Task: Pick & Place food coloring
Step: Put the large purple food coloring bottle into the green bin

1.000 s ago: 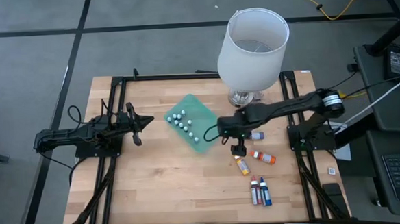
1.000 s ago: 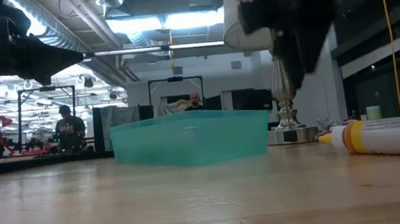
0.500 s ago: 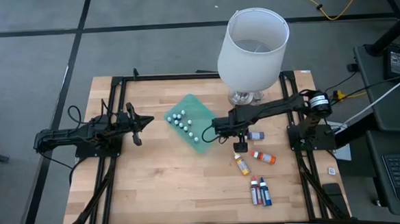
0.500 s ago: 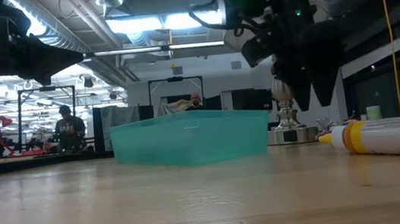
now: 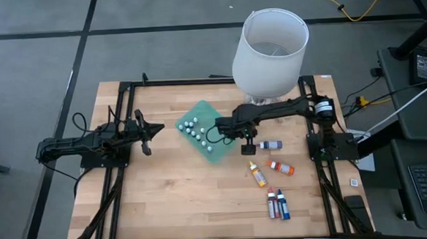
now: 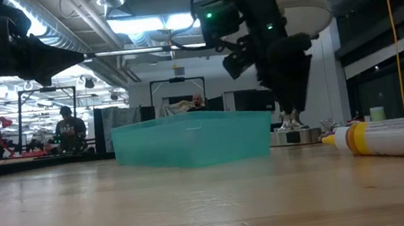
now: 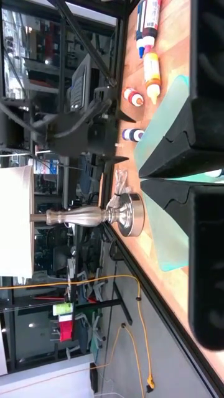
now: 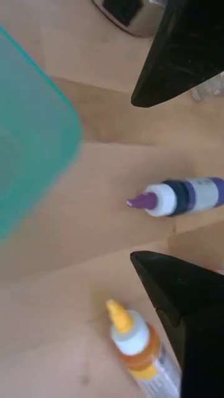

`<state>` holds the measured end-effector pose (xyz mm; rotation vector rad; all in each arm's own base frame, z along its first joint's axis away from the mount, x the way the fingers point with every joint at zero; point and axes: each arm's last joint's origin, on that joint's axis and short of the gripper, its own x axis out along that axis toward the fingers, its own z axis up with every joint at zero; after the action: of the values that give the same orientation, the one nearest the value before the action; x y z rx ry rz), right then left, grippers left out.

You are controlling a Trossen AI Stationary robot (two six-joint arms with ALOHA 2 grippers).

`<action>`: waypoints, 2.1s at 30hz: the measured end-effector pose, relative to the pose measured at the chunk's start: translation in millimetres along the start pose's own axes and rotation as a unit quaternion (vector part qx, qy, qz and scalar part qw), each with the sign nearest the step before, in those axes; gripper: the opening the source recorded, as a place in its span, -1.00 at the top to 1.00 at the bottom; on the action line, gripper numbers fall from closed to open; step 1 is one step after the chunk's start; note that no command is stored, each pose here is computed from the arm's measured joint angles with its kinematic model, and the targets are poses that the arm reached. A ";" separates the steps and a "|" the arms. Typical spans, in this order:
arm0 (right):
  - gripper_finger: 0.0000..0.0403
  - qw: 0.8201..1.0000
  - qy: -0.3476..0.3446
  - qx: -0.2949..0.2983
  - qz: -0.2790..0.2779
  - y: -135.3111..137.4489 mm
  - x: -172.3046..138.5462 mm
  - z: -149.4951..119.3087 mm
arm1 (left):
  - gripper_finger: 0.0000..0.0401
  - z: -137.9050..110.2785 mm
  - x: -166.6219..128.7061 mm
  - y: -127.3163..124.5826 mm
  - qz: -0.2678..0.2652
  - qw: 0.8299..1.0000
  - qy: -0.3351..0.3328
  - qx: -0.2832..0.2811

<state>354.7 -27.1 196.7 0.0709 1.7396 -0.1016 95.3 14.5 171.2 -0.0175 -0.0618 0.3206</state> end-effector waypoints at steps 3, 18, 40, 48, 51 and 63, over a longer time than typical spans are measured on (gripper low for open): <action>-0.97 1.000 0.015 0.003 -0.001 -5.7 0.3 6.3 | 0.96 0.0 0.0 0.0 0.000 1.000 0.000 0.000; -0.97 0.993 0.114 0.014 0.007 -15.7 31.9 10.4 | 0.93 0.0 0.0 0.0 0.000 1.000 0.000 0.000; -0.97 0.987 0.151 -0.041 0.021 9.1 54.8 -4.6 | 0.94 0.0 0.0 0.0 0.000 1.000 0.000 0.000; -0.97 0.990 0.132 -0.036 0.015 8.5 51.3 -4.1 | 0.95 0.0 0.0 0.0 0.000 1.000 0.000 0.000; -0.97 0.991 0.131 -0.036 0.016 8.6 50.1 -4.9 | 0.93 0.0 0.0 0.0 0.000 1.000 0.000 0.000; -0.97 0.994 0.109 -0.026 -0.002 7.0 33.4 -11.1 | 0.95 0.0 0.0 0.0 0.000 1.000 0.000 0.000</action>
<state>338.9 -19.3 165.4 0.0427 1.9591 -0.0526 95.3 14.5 171.2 -0.0175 -0.0618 0.3203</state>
